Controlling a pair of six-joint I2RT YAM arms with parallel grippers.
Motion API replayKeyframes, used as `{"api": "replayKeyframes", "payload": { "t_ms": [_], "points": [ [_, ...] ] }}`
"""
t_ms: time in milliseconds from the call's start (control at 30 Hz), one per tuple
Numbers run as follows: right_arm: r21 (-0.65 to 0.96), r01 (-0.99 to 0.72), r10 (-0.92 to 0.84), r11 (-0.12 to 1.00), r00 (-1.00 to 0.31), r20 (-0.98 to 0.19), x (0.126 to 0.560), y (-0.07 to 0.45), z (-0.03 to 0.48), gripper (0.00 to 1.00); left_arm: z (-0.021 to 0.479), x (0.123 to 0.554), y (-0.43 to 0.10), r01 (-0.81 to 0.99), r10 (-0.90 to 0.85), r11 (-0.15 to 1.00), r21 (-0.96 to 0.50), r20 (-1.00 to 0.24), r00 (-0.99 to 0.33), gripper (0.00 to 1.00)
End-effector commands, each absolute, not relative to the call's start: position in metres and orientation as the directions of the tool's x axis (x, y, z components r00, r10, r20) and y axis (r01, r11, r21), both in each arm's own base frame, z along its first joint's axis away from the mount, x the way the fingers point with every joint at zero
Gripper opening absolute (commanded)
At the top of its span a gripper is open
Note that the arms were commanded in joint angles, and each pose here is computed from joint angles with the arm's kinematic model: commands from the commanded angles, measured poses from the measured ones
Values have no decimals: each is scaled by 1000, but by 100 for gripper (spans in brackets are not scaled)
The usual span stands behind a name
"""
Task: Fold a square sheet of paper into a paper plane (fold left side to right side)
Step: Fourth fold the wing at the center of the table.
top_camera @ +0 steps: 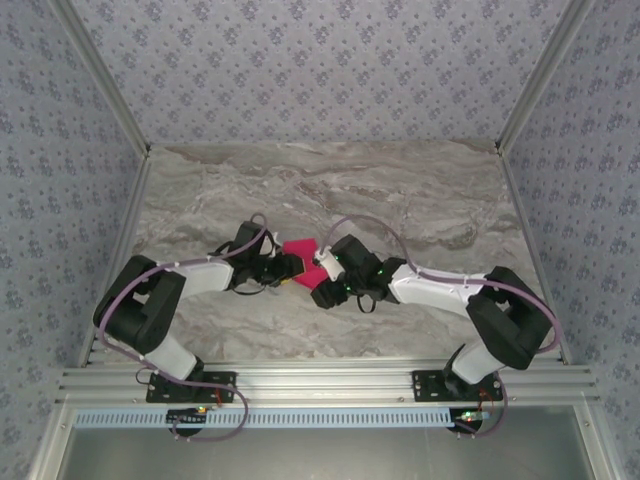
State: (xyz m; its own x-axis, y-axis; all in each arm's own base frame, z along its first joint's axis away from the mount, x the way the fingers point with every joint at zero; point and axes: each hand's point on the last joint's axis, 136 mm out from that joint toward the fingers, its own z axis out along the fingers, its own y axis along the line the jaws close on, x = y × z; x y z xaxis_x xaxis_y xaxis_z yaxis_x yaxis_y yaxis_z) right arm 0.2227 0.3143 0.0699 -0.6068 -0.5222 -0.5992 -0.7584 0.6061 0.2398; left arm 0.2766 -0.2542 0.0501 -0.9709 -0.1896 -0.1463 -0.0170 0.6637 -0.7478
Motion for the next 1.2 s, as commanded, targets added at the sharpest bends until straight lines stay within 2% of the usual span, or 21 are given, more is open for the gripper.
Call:
{"api": "replayKeyframes", "payload": {
  "t_ms": [0, 133, 467, 1167],
  "points": [
    [153, -782, -556, 604, -551, -623, 229, 320, 63, 56, 72, 289, -268, 12, -195, 607, -794, -164, -967, 37],
    [107, -780, -578, 617, -541, -610, 234, 321, 53, 56, 80, 292, -271, 6, -205, 587, -810, -156, -966, 33],
    [57, -769, -594, 636, -536, -600, 246, 322, 47, 53, 88, 294, -274, -3, -209, 577, -817, -144, -967, 33],
    [32, -717, -570, 697, -580, -582, 260, 312, 37, 27, 92, 294, -271, -1, -212, 587, -810, -152, -965, 34]
  ]
}}
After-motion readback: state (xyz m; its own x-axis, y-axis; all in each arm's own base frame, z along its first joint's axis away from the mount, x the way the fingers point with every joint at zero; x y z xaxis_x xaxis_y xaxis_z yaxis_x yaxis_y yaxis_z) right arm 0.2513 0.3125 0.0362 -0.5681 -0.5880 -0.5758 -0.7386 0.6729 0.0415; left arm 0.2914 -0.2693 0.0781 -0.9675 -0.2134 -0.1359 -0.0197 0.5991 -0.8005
